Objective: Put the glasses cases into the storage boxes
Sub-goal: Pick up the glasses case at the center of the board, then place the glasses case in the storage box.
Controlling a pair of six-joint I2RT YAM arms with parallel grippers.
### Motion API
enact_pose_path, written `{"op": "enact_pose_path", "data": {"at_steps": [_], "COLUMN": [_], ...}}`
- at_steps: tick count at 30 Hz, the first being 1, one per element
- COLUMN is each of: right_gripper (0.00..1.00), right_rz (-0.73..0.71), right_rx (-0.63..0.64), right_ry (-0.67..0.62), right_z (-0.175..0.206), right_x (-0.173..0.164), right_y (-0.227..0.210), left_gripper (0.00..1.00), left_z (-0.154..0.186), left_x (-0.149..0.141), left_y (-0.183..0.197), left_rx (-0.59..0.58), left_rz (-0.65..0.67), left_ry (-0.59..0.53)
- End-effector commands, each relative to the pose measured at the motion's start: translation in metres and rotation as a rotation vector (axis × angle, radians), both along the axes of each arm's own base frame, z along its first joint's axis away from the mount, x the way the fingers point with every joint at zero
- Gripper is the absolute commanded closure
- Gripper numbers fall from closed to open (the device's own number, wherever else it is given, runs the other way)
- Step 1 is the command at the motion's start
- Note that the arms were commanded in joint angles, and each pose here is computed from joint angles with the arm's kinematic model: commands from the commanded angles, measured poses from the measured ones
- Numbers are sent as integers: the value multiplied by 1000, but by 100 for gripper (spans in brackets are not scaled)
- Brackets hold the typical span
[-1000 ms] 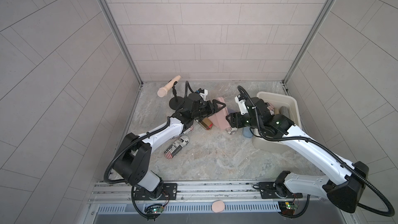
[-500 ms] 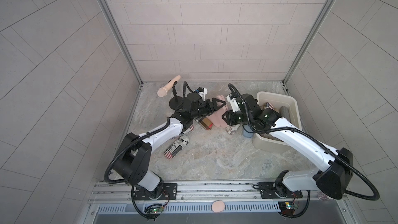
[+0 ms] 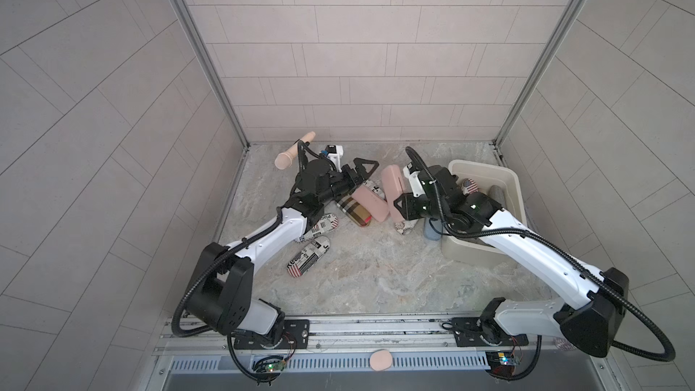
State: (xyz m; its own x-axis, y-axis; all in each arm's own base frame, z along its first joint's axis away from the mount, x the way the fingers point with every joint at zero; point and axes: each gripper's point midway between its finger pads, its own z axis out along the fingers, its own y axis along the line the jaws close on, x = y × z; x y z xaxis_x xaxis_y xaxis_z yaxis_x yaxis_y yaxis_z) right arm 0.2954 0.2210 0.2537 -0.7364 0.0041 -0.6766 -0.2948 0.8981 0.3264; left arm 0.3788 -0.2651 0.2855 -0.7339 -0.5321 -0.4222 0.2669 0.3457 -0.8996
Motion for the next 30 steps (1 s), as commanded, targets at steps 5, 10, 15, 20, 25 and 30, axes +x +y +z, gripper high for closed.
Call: {"op": "enact_pose_path", "data": {"at_steps": [5, 10, 15, 20, 25, 30], "right_gripper": [75, 75, 76, 76, 76, 77], "right_rz": [-257, -415, -499, -486, -488, -471], "right_rx": [-105, -157, -201, -219, -193, -151], "right_ry": [-90, -65, 35, 121, 172, 260], "right_z": [32, 31, 1, -30, -57, -77], "right_x": [-1, -8, -5, 18, 45, 62], "right_y": [-100, -169, -206, -206, -202, -191], "left_gripper": [0, 0, 0, 0, 0, 0], "left_z": [23, 19, 17, 10, 6, 7], "left_x": [-5, -4, -4, -1, 0, 0], "left_y": [10, 8, 7, 5, 2, 3], "left_rx": [17, 14, 14, 21, 9, 6], "left_rz": [30, 19, 15, 16, 1, 8], "left_ry": [-75, -62, -57, -35, -18, -17]}}
